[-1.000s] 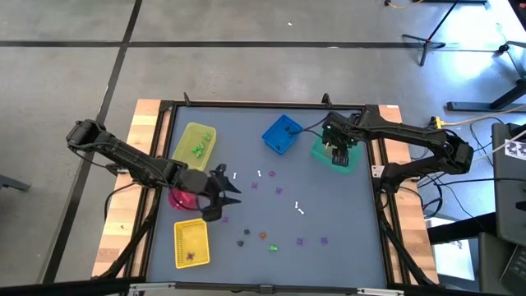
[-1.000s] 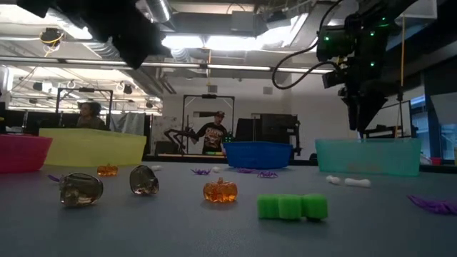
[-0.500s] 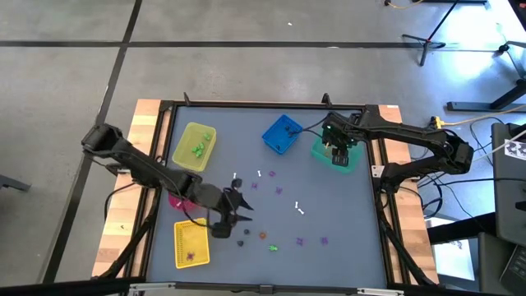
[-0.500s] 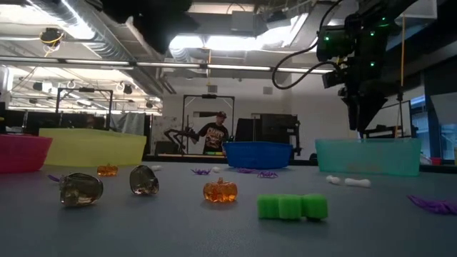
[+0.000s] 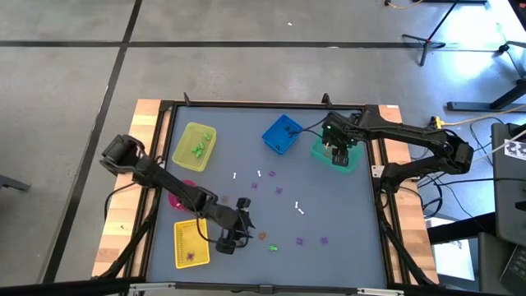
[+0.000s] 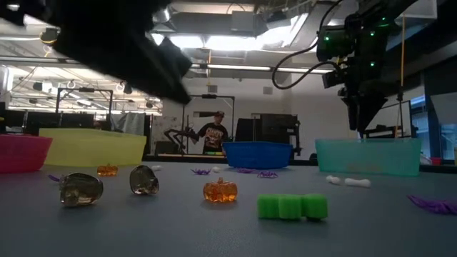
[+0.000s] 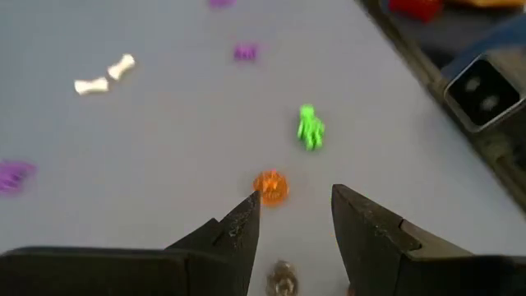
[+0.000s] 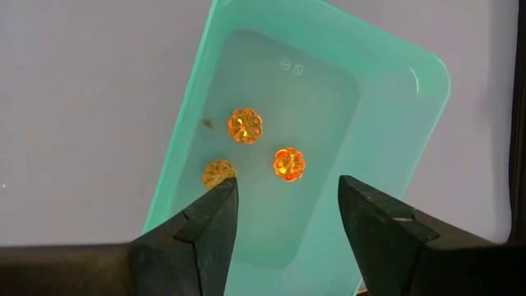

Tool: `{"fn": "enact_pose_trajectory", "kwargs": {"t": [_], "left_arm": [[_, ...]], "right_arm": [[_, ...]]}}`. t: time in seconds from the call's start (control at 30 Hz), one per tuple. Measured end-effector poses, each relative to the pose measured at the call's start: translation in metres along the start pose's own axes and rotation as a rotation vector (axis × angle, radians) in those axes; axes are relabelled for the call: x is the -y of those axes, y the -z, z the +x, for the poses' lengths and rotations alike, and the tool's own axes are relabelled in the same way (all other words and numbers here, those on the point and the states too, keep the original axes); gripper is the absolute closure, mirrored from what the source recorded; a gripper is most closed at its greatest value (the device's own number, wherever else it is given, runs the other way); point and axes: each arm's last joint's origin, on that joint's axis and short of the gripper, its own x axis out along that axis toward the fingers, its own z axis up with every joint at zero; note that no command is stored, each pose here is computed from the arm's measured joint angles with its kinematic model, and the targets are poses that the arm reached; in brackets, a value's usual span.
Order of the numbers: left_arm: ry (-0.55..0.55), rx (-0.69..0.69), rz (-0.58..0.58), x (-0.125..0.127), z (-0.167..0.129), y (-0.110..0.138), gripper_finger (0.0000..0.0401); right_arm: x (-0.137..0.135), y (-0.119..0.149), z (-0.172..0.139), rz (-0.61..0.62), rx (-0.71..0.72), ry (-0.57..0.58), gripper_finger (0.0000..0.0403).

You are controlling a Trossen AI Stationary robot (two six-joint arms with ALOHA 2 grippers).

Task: Sort Halloween decoration
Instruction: Put the black skull toy into the blue basket

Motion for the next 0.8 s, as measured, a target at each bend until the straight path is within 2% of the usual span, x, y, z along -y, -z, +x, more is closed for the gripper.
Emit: {"fn": "enact_pose_trajectory", "kwargs": {"t": [0.23,0.6,0.8], "left_arm": [[-0.013,-0.051,0.002,-0.001,0.012,0.011,0.0265],[-0.028,-0.146,0.009,-0.002,0.011,0.021,0.0265],[-0.008,-0.150,0.007,-0.002,0.011,0.021,0.0265]], "right_arm": [[0.000,0.000,0.000,0.000,0.000,0.000,0.0194],[0.000,0.000,0.000,0.000,0.003,0.001,0.0193],[0.000,0.000,0.000,0.000,0.004,0.001,0.0193]]}}
